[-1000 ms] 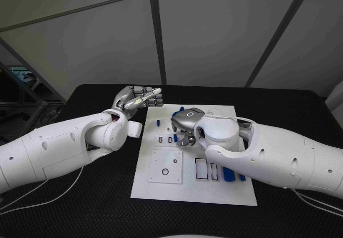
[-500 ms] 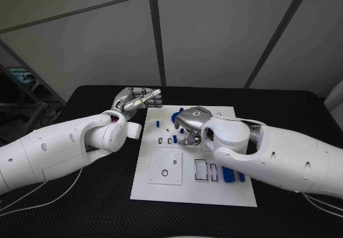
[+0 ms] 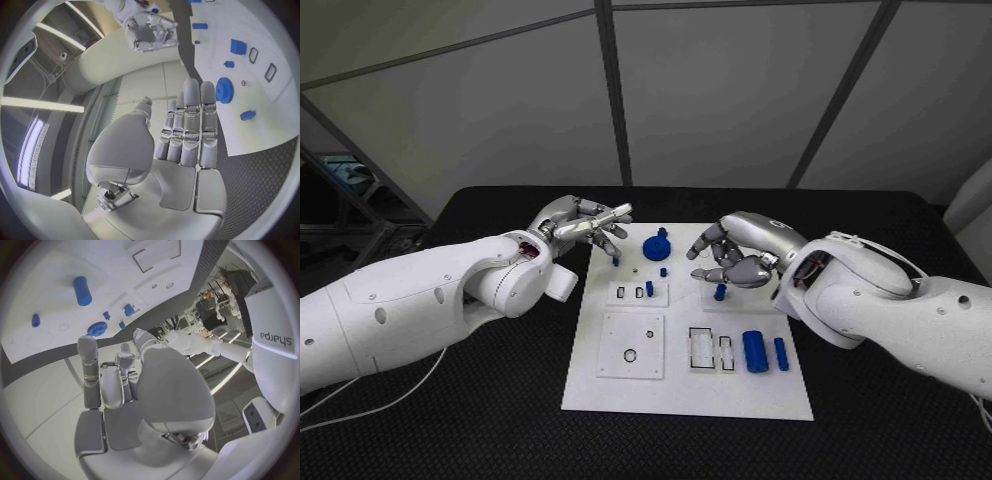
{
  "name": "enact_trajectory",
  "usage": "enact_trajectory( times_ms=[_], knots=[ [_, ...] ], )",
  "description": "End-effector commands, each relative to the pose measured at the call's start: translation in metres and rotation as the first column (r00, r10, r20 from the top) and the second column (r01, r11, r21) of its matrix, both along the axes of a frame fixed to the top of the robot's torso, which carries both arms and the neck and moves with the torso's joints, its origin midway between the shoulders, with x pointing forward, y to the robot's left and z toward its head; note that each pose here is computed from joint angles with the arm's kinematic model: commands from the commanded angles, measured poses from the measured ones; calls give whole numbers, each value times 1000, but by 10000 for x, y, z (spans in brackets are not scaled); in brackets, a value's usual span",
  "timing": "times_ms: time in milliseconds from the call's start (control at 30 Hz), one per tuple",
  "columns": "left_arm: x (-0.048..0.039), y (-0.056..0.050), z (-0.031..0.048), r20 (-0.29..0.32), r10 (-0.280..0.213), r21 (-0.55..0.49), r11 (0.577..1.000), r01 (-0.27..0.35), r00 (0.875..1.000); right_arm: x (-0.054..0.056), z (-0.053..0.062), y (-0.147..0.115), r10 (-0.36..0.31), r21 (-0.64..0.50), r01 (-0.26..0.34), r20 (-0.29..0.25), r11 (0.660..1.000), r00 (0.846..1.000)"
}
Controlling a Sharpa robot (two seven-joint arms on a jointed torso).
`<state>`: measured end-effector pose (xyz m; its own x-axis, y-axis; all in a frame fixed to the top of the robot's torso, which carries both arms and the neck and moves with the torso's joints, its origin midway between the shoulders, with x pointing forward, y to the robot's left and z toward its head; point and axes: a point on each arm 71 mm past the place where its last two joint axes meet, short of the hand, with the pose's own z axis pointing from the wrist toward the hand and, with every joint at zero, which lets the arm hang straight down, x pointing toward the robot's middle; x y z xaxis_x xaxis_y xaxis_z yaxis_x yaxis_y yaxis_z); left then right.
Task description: Assemble the parts on the task board
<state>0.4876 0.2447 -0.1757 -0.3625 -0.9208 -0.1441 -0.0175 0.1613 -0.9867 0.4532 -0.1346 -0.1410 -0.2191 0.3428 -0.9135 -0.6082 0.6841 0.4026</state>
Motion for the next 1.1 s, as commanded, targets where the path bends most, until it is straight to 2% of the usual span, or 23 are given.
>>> enact_trajectory(
  times_ms=[33, 200, 300, 500, 633, 800, 1000, 1100],
  knots=[
    [-19, -50, -72, -125, -128, 281, 947, 159, 984, 28, 60, -162, -31, 242, 59, -119, 968, 992],
    [42, -92, -39, -205, -139, 445, 869, 219, 969, 87, 43, -409, -104, 268, 146, -167, 952, 981],
    [124, -165, 5, -250, -124, 542, 804, 244, 960, 129, 33, -543, -149, 270, 194, -179, 943, 973],
    [236, -265, 32, -311, -88, 648, 708, 279, 946, 179, 24, -635, -188, 269, 231, -176, 935, 966],
    [277, -326, 3, -336, -67, 690, 661, 295, 939, 195, 23, -646, -201, 267, 241, -169, 933, 965],
    [326, -405, -44, -361, -55, 713, 627, 314, 931, 205, 26, -647, -211, 269, 249, -161, 930, 964],
    [354, -505, -153, -429, -54, 739, 553, 385, 902, 225, 25, -658, -225, 272, 261, -155, 926, 962],
    [363, -539, -185, -442, -52, 744, 536, 399, 895, 231, 23, -658, -228, 272, 264, -155, 926, 961]
  ],
)
